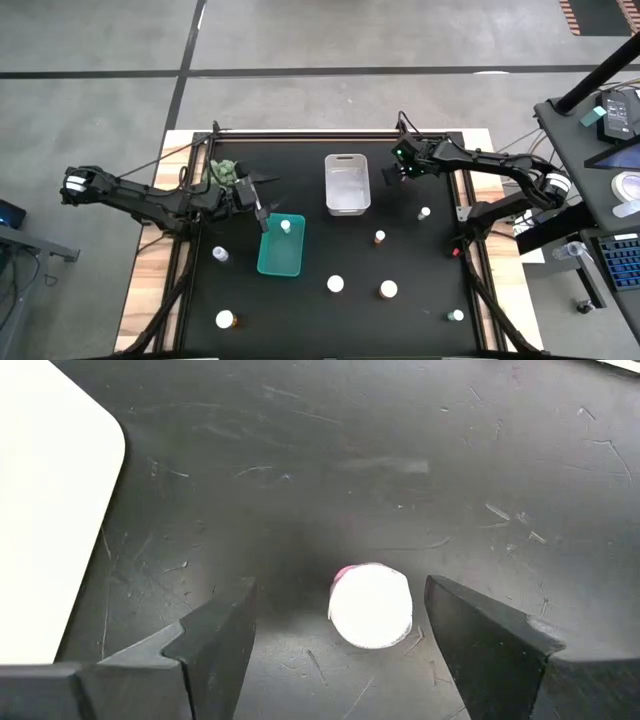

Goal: Pick and place medicine bottles into bin by pill shape (circle, oval)
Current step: Put the pink pill bottle into the green bin

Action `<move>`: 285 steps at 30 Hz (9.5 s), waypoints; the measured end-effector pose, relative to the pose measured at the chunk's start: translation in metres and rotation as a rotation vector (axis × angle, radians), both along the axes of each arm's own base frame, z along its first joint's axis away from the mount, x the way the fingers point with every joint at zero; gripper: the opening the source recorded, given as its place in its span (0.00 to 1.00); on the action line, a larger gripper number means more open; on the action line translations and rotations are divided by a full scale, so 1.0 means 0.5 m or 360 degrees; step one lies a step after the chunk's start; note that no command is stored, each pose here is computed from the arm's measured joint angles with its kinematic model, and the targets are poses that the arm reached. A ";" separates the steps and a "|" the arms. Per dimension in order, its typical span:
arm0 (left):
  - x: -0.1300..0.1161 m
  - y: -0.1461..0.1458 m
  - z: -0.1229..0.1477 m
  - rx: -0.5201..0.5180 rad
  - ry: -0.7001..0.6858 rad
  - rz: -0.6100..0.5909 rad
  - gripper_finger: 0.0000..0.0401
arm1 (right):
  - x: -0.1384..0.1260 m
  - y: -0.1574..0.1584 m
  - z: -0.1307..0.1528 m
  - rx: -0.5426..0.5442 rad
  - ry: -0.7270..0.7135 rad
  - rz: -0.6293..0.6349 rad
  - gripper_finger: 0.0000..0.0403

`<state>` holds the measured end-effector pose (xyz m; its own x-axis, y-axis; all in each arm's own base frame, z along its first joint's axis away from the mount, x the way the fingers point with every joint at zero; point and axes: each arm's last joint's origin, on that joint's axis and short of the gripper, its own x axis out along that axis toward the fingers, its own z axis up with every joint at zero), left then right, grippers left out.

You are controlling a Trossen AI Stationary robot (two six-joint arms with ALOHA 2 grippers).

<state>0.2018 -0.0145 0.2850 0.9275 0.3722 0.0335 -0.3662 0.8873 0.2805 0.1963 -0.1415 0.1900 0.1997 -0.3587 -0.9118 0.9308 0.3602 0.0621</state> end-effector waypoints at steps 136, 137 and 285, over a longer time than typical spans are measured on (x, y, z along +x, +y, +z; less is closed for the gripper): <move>0.126 -0.288 -0.045 -0.1305 0.0823 -0.0128 0.58 | 0.055 0.299 0.250 -0.0162 -0.0613 0.1406 0.29; 0.126 -0.288 -0.044 -0.1304 0.0807 -0.0125 0.58 | 0.059 0.309 0.251 -0.0137 -0.0621 0.1439 0.29; -0.079 -0.191 -0.024 -0.0394 0.0121 0.0007 0.58 | 0.637 0.389 0.042 -0.0094 -0.0088 0.1965 0.30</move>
